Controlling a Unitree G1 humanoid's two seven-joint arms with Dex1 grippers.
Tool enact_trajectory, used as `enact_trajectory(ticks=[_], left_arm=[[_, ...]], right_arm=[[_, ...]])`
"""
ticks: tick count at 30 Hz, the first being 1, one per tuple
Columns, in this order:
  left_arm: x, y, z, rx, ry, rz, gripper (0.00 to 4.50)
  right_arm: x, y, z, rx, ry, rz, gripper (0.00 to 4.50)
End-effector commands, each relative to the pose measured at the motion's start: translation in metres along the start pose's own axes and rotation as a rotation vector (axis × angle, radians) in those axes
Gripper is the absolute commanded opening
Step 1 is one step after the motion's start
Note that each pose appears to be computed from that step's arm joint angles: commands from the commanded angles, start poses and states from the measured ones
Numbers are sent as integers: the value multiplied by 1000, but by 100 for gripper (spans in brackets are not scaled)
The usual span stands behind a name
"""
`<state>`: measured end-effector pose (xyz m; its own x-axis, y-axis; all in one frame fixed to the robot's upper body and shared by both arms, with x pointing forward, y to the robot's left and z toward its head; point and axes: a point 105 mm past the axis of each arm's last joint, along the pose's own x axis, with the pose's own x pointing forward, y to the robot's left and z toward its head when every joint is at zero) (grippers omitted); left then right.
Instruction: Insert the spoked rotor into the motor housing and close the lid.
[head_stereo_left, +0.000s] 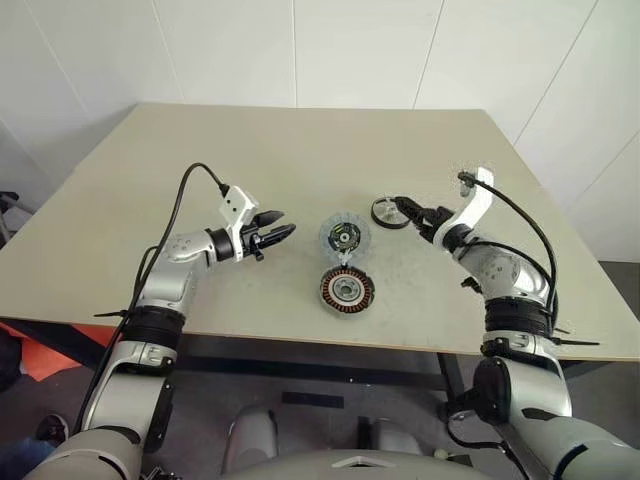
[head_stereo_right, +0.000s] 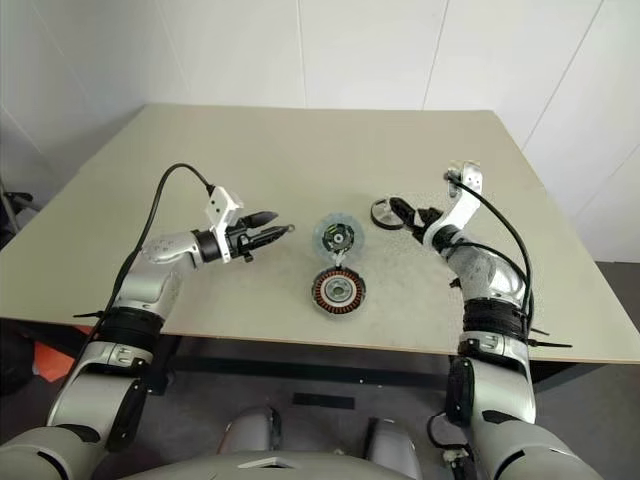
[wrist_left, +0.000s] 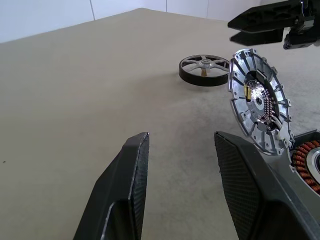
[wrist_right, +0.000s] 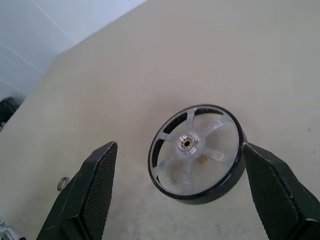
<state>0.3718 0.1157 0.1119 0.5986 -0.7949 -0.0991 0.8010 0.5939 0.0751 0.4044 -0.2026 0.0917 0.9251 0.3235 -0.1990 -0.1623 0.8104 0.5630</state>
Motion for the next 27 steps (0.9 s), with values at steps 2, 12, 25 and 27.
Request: enact_trajectory(ticks=[2,12,25,27], left_arm=[[-1,7,15,49,-38,24,214],[0,9,14,70,-37,33,214],[-2,13,11,96,-30,49,214],[-2,13,10,99,-29,50,214]], right_arm=[[2,6,14,117,-48,24,448],[8,6,6,286,-41,27,448],[20,17,-3,366,-18,57,410],[21,16,-5,369,-15,53,358]])
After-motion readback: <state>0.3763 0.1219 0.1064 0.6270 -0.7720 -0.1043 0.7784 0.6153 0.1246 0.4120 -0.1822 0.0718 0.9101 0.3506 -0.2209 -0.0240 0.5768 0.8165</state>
